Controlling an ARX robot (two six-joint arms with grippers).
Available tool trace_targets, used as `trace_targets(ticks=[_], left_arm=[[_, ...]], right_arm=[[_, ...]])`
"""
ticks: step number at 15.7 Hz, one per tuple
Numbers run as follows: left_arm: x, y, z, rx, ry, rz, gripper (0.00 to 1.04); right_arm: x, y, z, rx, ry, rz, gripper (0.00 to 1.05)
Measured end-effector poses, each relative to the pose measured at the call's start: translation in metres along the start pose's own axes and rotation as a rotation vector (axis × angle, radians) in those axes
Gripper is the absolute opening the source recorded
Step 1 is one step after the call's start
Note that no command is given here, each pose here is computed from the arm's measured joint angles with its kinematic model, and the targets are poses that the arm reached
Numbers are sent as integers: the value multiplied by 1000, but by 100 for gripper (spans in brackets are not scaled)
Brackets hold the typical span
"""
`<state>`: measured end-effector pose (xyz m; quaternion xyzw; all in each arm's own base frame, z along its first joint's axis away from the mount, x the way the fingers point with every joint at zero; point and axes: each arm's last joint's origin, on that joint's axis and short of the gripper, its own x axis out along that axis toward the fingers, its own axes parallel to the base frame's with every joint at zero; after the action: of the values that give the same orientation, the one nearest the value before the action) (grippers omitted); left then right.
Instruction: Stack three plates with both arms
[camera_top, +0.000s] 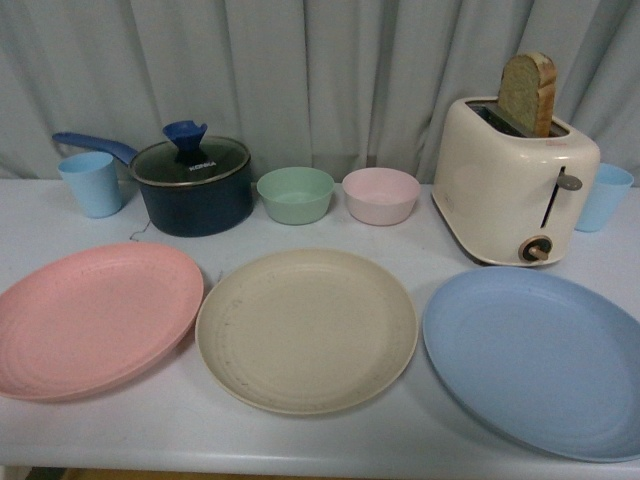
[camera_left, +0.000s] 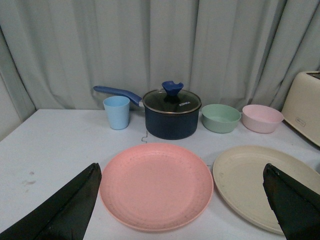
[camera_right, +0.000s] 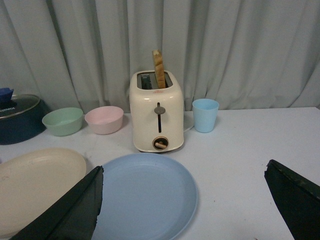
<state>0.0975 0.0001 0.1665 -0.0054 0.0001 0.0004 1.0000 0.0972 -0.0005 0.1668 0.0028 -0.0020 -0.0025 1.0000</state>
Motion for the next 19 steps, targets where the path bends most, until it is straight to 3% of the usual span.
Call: trace_targets(ticks=[14, 15, 16, 19], left_arm=[[0, 0, 0, 0, 0, 0, 98], [-1, 0, -2, -12, 81, 33, 98], [4, 0, 0, -16, 271, 100, 98], [47, 14, 19, -65, 351, 150, 98]], right_arm=[[0, 0, 0, 0, 0, 0, 98], [0, 0, 0, 0, 0, 0, 98], [0, 0, 0, 0, 0, -2, 98], [0, 0, 0, -2, 0, 0, 98]])
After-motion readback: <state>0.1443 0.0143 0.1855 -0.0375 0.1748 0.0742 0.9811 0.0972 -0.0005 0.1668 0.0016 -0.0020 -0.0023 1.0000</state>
